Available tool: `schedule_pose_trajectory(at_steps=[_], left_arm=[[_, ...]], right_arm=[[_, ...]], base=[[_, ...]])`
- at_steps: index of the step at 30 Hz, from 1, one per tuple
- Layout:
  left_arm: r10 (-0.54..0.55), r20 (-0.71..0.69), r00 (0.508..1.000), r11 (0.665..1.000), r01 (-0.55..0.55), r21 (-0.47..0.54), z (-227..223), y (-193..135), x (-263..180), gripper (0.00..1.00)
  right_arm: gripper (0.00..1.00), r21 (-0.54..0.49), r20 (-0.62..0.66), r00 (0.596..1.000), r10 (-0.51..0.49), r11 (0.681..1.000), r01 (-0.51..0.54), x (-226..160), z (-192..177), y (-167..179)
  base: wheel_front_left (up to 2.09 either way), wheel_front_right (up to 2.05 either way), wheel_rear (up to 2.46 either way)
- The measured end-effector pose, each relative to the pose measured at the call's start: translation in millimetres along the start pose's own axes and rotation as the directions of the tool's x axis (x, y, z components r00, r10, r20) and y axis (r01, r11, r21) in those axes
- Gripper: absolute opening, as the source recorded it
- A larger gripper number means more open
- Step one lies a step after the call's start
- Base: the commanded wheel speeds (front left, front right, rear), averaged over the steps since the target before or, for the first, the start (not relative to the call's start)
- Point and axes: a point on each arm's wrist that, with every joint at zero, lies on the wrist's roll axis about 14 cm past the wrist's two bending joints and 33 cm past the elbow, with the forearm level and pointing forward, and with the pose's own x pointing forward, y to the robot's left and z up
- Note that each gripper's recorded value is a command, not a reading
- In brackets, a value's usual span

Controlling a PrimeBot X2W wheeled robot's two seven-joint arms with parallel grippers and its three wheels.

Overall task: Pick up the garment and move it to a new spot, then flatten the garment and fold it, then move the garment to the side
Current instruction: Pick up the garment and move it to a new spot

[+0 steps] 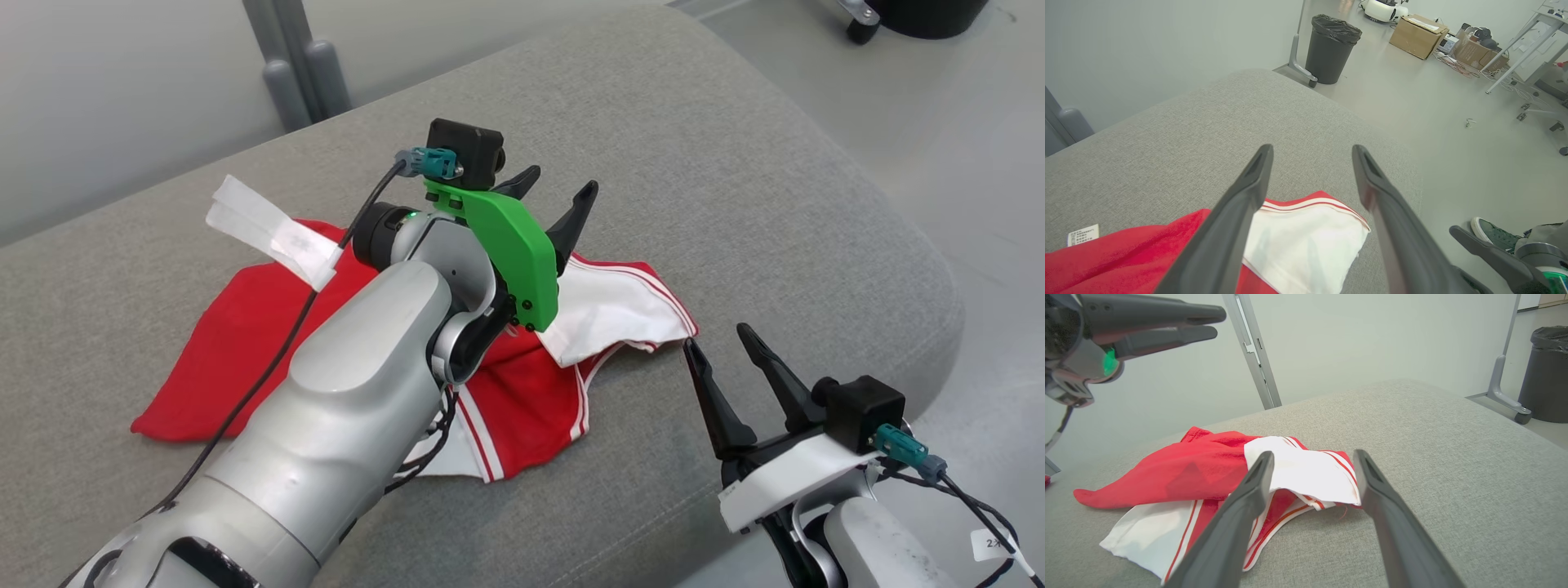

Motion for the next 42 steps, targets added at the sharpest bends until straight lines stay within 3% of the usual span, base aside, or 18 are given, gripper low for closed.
schedule_pose_trajectory(at_steps=[10,19,32,42], left_arm=[[0.129,0.141,0.982,0.990,-0.135,0.035,28.2,40.1,-34.2,1.00],[0.294,0.251,0.922,0.952,-0.307,0.011,38.9,90.0,-91.3,1.00],[0.513,0.387,0.766,0.843,-0.536,-0.056,39.1,132.4,-190.8,1.00],[0.634,0.423,0.647,0.746,-0.655,-0.117,12.5,139.5,-259.5,1.00]], right_arm=[[1.00,-0.017,0.002,0.997,0.073,0.997,-0.073,12.7,0.7,13.6],[1.00,-0.027,0.009,0.990,0.138,0.990,-0.138,20.6,1.8,29.5],[1.00,-0.018,0.047,0.978,0.205,0.979,-0.205,24.6,11.6,51.7],[1.00,-0.016,0.054,0.970,0.237,0.972,-0.236,23.8,12.4,63.3]], base=[[0.00,0.00,0.00],[0.00,0.00,0.00],[0.00,0.00,0.00],[0.00,0.00,0.00]])
